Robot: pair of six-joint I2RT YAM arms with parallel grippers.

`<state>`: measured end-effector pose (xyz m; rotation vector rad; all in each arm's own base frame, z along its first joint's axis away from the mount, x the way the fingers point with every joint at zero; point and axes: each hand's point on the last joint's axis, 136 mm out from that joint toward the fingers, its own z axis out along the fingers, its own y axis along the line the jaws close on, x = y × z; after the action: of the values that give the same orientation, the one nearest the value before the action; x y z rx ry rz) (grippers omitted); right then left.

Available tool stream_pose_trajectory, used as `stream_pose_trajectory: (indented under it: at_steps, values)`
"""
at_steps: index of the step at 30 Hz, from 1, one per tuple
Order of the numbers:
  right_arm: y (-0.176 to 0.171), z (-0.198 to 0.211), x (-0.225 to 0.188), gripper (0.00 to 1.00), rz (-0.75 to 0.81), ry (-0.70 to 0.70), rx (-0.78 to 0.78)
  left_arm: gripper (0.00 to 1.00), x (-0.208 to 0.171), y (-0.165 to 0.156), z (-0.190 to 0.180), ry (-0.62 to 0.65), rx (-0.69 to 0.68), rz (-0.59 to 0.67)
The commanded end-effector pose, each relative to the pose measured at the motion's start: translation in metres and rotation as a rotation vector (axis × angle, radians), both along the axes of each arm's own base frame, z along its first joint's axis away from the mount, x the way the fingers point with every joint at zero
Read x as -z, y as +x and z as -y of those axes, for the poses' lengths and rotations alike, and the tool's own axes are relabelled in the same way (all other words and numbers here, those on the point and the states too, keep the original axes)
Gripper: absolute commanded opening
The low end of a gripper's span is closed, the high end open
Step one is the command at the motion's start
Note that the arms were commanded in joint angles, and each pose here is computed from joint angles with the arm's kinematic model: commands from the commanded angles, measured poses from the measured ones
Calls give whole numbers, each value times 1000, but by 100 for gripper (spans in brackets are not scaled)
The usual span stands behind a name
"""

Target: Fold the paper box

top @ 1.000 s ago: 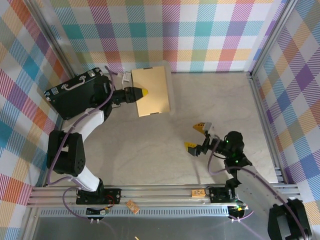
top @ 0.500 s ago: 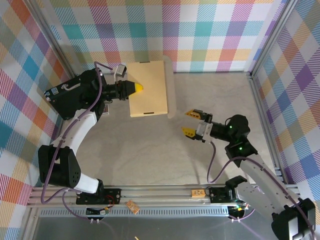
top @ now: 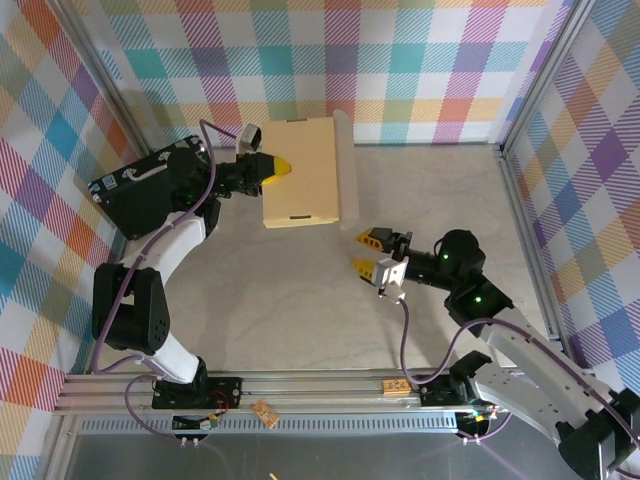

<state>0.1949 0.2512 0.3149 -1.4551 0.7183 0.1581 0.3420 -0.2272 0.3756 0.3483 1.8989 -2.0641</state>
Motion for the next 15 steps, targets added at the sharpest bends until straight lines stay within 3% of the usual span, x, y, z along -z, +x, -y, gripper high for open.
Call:
stream_pose_trajectory:
  at_steps: [1, 6, 12, 15]
  values:
    - [-1, 5, -8, 48, 30, -48, 18, 33, -14, -20, 4, -4, 39, 84]
    - [-2, -1, -21, 44, 9, -50, -31, 33, -14, -28, 9, 4, 66, 94]
    - [14, -2, -17, 36, -44, -120, 21, 33, -13, -33, 9, 13, 68, 104]
    - [15, -3, -15, 27, -51, -129, 22, 33, -12, -32, 9, 13, 68, 101]
